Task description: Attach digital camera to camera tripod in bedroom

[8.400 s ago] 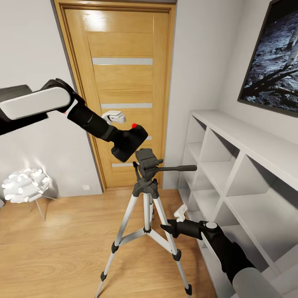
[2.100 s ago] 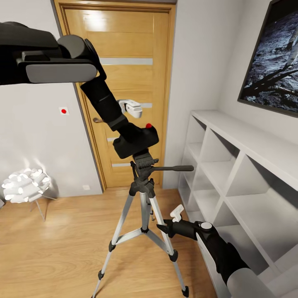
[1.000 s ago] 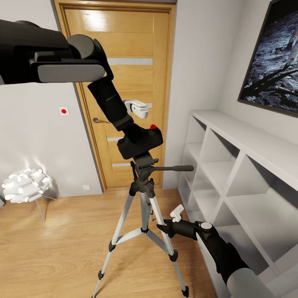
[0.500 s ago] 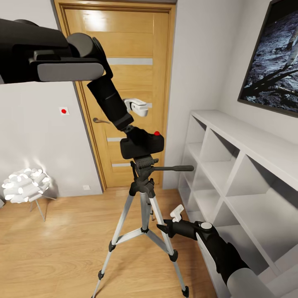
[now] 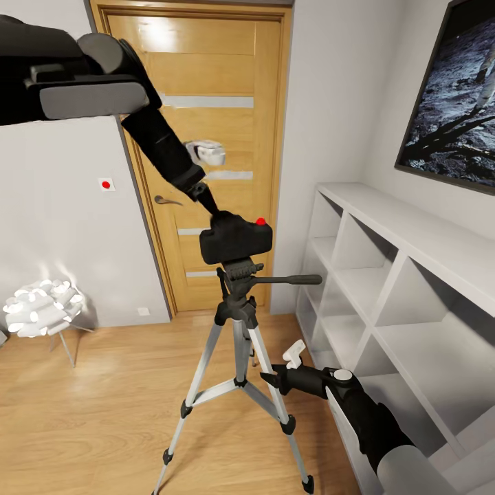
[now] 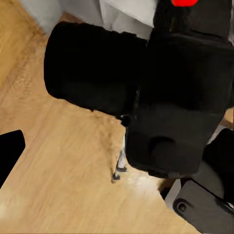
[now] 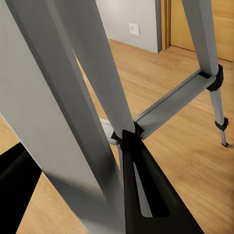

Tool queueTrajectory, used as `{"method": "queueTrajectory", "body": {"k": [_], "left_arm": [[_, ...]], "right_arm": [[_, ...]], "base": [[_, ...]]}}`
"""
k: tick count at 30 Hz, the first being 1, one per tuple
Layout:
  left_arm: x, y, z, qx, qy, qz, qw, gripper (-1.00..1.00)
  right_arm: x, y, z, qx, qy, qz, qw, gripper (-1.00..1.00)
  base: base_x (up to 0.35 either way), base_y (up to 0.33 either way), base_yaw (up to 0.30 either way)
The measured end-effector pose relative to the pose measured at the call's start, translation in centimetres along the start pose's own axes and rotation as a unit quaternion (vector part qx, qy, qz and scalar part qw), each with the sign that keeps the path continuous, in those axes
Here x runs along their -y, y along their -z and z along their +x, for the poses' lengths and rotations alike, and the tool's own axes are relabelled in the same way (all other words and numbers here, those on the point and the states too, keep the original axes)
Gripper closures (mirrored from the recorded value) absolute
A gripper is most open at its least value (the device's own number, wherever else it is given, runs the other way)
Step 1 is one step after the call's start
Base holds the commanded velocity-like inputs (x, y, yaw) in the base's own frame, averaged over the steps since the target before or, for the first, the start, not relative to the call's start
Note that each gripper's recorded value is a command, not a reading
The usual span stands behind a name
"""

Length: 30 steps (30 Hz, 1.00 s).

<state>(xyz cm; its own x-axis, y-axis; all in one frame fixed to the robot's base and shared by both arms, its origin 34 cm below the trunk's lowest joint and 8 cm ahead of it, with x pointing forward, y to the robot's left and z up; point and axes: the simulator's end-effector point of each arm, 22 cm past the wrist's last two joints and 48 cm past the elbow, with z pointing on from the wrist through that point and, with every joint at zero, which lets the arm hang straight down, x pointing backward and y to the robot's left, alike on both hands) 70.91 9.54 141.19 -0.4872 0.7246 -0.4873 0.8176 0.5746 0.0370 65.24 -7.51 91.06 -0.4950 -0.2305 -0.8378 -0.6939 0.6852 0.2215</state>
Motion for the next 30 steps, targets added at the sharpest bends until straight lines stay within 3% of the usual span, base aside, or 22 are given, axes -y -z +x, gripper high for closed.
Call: {"method": "queueTrajectory", "body": {"k": [1, 7, 12, 21, 26, 30], "left_arm": [[-1.7, 1.1, -0.2, 0.017, 0.021, -0.009, 0.9996, -1.0], [-6.3, 5.1, -0.7, 0.086, 0.082, -0.022, 0.9926, -1.0], [-8.2, 6.2, -0.3, 0.122, 0.116, -0.011, 0.9856, -1.0], [-12.2, 3.6, 3.8, 0.141, 0.168, -0.001, 0.9757, -1.0], [-14.1, 1.7, 7.1, 0.159, 0.206, 0.017, 0.9654, -1.0], [-16.3, 0.4, 9.8, 0.178, 0.232, 0.009, 0.9562, -1.0]], "right_arm": [[0.0, 0.0, 0.0, 0.0, 0.0, 0.0, 1.0, 1.0], [0.0, 0.0, 0.0, 0.0, -0.001, 0.001, 1.0, 1.0], [0.0, 0.0, 0.0, 0.0, 0.0, 0.0, 1.0, 1.0], [0.0, 0.0, 0.0, 0.001, 0.001, -0.001, 1.0, 1.0], [-0.1, 0.0, 0.0, 0.001, 0.002, -0.002, 1.0, 1.0], [-0.1, 0.0, 0.0, 0.001, 0.002, -0.002, 1.0, 1.0]], "base": [[0.0, 0.0, 0.0], [0.0, 0.0, 0.0], [0.0, 0.0, 0.0], [0.0, 0.0, 0.0], [0.0, 0.0, 0.0], [0.0, 0.0, 0.0]]}}
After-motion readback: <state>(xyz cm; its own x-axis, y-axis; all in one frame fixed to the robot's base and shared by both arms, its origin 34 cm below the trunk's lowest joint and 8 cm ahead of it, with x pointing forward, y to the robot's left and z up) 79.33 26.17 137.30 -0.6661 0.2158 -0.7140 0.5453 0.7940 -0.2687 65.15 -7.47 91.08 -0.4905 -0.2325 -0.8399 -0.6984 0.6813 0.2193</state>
